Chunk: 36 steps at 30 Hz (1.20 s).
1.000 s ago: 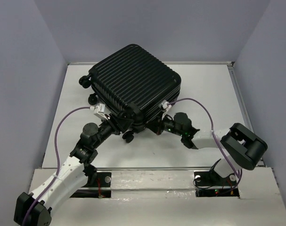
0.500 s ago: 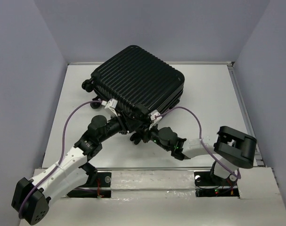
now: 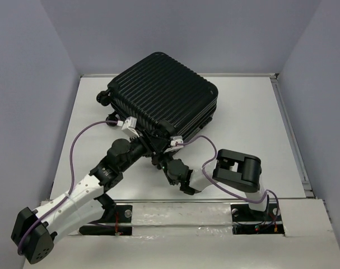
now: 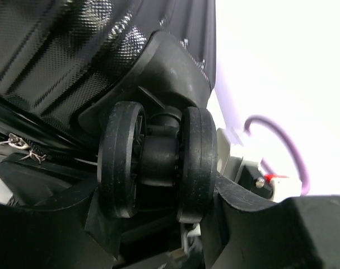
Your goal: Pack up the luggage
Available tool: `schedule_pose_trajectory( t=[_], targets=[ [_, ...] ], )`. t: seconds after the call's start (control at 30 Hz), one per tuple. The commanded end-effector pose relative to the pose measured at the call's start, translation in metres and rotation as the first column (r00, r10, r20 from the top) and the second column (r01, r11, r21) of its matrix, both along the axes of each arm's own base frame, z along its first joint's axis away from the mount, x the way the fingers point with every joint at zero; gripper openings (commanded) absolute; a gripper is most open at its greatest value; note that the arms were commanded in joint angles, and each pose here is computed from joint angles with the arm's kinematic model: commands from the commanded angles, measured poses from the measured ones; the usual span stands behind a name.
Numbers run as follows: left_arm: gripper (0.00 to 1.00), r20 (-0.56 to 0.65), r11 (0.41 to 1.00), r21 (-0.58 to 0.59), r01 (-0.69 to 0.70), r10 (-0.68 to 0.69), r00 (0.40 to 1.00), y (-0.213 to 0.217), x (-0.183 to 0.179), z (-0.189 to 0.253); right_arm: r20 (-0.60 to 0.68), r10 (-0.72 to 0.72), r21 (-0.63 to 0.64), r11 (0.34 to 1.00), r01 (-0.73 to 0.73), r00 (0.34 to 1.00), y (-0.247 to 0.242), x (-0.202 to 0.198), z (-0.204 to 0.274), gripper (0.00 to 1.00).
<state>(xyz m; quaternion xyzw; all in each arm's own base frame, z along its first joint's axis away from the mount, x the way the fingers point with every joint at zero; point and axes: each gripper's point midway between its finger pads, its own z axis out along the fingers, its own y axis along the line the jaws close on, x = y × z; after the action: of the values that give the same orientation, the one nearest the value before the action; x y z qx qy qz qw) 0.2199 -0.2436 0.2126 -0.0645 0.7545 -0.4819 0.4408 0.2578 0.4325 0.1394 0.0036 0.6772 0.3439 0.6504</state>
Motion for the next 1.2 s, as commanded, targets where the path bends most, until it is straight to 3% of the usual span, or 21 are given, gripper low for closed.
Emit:
schedule_pose_trajectory(
  t=[0.0, 0.1, 0.13, 0.2, 0.23, 0.27, 0.33, 0.37, 0.43, 0.47, 0.5, 0.53, 0.6, 0.8, 0.93, 1.03, 1.17],
  targets=[
    [0.06, 0.307, 0.899, -0.336, 0.279, -0.176, 0.935, -0.028, -0.052, 0.135, 0.159, 0.077, 0.526, 0.837, -0.150, 0.984, 0.030, -0.024, 0.128, 0.07],
    [0.06, 0.310, 0.908, -0.332, 0.257, -0.152, 0.938, -0.022, -0.052, 0.134, 0.131, 0.060, 0.502, 0.857, -0.118, 0.990, 0.021, -0.022, 0.113, 0.21],
    [0.06, 0.315, 0.912, -0.328, 0.245, -0.139, 0.939, -0.019, -0.051, 0.137, 0.125, 0.055, 0.505, 0.856, -0.111, 0.991, 0.014, -0.023, 0.114, 0.41],
    [0.06, 0.312, 0.937, -0.298, 0.181, -0.084, 0.947, -0.008, -0.046, 0.135, 0.091, 0.069, 0.461, 0.882, -0.103, 0.993, -0.002, -0.031, 0.089, 0.64],
    [0.06, 0.311, 0.946, -0.296, 0.129, -0.032, 0.950, 0.000, -0.041, 0.139, 0.093, 0.082, 0.456, 0.882, -0.116, 0.992, -0.009, -0.043, 0.094, 0.85],
    [0.06, 0.307, 0.955, -0.282, 0.094, -0.003, 0.952, 0.007, -0.038, 0.138, 0.084, 0.091, 0.438, 0.891, -0.118, 0.992, -0.015, -0.049, 0.089, 0.98],
    [0.09, 0.287, 0.972, -0.233, -0.025, 0.093, 0.953, 0.030, -0.032, 0.134, 0.053, 0.115, 0.343, 0.931, -0.127, 0.992, -0.033, -0.063, 0.061, 1.00],
    [0.23, 0.249, 0.974, -0.182, -0.132, 0.175, 0.953, 0.046, -0.022, 0.120, 0.052, 0.144, 0.335, 0.930, -0.153, 0.988, -0.036, -0.076, 0.065, 1.00],
    [0.41, 0.280, 0.963, -0.164, -0.214, 0.253, 0.926, 0.072, -0.025, 0.128, -0.005, 0.186, 0.205, 0.962, -0.181, 0.982, -0.043, -0.087, 0.033, 1.00],
    [0.62, 0.270, 0.949, -0.133, -0.286, 0.312, 0.911, 0.090, -0.024, 0.122, -0.071, 0.246, 0.151, 0.961, -0.234, 0.967, -0.041, -0.100, 0.020, 1.00],
    [0.72, 0.270, 0.940, -0.121, -0.318, 0.340, 0.901, 0.099, -0.024, 0.122, -0.085, 0.250, 0.167, 0.958, -0.234, 0.964, -0.041, -0.101, 0.019, 1.00],
    [0.86, 0.274, 0.920, -0.106, -0.377, 0.391, 0.878, 0.114, -0.023, 0.125, -0.140, 0.280, 0.086, 0.959, -0.270, 0.950, -0.042, -0.110, 0.006, 1.00],
    [0.97, 0.272, 0.908, -0.065, -0.414, 0.416, 0.868, 0.130, -0.029, 0.121, -0.170, 0.307, 0.034, 0.951, -0.306, 0.936, -0.044, -0.117, 0.003, 1.00],
    [0.99, 0.293, 0.883, -0.046, -0.467, 0.458, 0.839, 0.162, -0.045, 0.130, -0.136, 0.531, -0.161, 0.821, -0.548, 0.836, -0.039, -0.156, 0.048, 1.00],
    [0.99, 0.310, 0.882, -0.053, -0.467, 0.459, 0.832, 0.169, -0.051, 0.137, -0.108, 0.616, -0.240, 0.746, -0.621, 0.781, -0.039, -0.171, 0.078, 1.00],
    [0.99, 0.314, 0.883, -0.062, -0.466, 0.460, 0.830, 0.173, -0.055, 0.145, -0.069, 0.613, -0.257, 0.751, -0.608, 0.787, -0.055, -0.170, 0.109, 1.00],
    [0.99, 0.349, 0.897, -0.095, -0.432, 0.436, 0.829, 0.175, -0.064, 0.164, 0.020, 0.532, -0.243, 0.824, -0.512, 0.846, -0.096, -0.156, 0.151, 1.00]
  ],
)
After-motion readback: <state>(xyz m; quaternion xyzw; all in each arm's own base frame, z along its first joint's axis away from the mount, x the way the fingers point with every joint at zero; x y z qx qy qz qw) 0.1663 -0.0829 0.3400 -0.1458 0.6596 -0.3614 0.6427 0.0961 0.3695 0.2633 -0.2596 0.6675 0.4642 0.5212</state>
